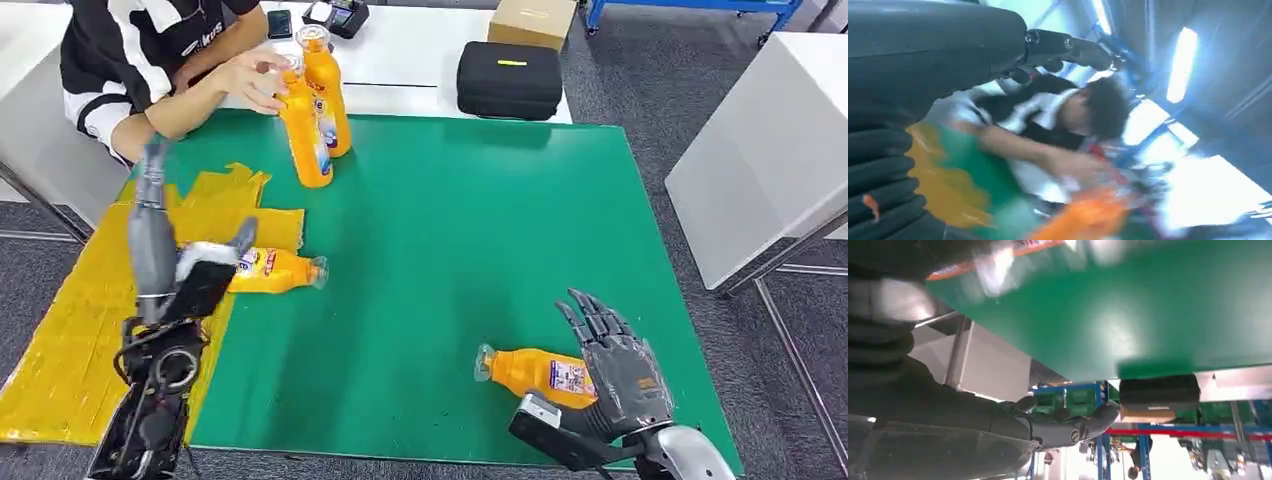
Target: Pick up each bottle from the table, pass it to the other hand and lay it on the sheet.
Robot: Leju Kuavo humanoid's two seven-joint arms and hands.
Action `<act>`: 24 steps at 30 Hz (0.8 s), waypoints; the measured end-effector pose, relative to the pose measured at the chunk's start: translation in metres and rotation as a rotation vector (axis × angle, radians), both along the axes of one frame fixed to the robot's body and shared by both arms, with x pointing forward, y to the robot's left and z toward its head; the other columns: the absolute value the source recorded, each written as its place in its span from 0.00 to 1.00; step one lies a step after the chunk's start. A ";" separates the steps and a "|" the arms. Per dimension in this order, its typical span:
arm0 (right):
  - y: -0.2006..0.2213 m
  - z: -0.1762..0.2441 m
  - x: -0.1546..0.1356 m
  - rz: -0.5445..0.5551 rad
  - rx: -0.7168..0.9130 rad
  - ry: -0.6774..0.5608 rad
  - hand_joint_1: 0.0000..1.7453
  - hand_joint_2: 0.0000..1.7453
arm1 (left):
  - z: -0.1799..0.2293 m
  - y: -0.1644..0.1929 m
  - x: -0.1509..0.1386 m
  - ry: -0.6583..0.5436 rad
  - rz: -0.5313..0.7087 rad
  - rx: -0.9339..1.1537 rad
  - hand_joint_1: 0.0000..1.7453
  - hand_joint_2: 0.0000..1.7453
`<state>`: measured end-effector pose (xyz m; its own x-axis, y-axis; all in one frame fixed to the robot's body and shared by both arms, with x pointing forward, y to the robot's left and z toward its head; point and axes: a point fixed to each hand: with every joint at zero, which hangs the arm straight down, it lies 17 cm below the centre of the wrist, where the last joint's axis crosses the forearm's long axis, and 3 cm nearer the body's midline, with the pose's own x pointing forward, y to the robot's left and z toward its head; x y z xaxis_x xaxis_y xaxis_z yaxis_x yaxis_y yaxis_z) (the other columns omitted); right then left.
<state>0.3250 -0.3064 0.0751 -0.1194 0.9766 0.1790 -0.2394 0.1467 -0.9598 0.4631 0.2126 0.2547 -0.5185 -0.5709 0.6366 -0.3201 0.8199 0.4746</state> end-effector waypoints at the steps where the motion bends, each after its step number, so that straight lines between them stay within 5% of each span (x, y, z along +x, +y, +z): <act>1: -0.003 -0.003 0.000 -0.010 0.001 0.007 0.00 0.00 | 0.013 0.001 -0.007 -0.033 -0.026 -0.059 0.00 1.00; 8: -0.033 -0.033 -0.009 -0.100 0.012 0.080 0.00 0.00 | 0.070 0.014 -0.044 -0.200 -0.145 -0.318 0.00 1.00; 24: -0.072 -0.092 -0.030 -0.199 0.057 0.246 0.00 0.00 | 0.083 0.012 -0.053 -0.231 -0.199 -0.374 0.00 1.00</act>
